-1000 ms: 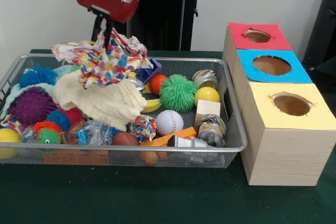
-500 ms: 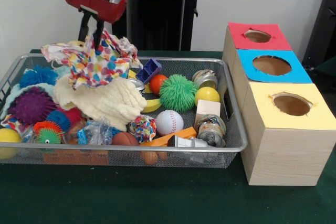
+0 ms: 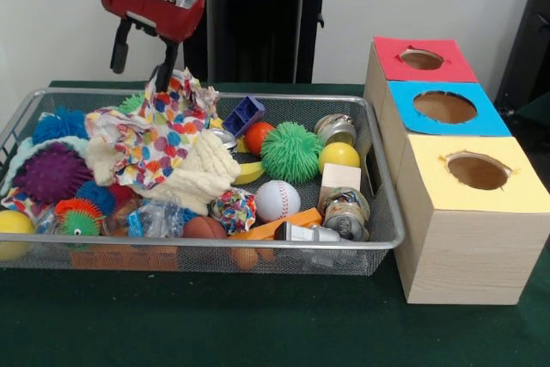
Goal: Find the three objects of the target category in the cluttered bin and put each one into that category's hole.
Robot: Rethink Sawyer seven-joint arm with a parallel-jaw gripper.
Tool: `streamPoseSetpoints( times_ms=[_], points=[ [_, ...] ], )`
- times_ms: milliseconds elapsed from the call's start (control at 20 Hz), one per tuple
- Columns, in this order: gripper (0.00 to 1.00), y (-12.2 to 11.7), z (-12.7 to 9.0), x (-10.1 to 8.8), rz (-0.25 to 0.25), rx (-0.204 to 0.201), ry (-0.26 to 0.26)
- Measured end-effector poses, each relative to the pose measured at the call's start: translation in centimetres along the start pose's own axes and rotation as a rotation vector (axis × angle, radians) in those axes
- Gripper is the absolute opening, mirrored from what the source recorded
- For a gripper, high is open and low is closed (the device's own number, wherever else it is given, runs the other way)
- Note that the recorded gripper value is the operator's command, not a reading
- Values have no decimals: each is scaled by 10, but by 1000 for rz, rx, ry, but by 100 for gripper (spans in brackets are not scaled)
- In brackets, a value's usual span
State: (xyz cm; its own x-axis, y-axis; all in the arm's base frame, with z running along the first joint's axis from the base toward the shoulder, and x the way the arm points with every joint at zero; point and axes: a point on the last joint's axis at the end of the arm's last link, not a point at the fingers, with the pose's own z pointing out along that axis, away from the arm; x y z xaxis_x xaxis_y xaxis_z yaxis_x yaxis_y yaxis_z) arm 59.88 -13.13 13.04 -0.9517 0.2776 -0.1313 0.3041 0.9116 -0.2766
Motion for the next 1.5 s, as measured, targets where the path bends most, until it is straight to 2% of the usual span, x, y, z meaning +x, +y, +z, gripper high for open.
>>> streamPoseSetpoints(
  times_ms=[250, 700, 1000, 1250, 1500],
  points=[
    [100, 2, 0, -2, -2, -5, -14],
    [100, 14, -1, 0, -9, -31, -10],
    [100, 26, -11, 4, 26, -83, 4],
    [100, 48, -20, 14, 65, -156, 38],
    [100, 68, -21, 25, 74, -204, 71]
  ],
)
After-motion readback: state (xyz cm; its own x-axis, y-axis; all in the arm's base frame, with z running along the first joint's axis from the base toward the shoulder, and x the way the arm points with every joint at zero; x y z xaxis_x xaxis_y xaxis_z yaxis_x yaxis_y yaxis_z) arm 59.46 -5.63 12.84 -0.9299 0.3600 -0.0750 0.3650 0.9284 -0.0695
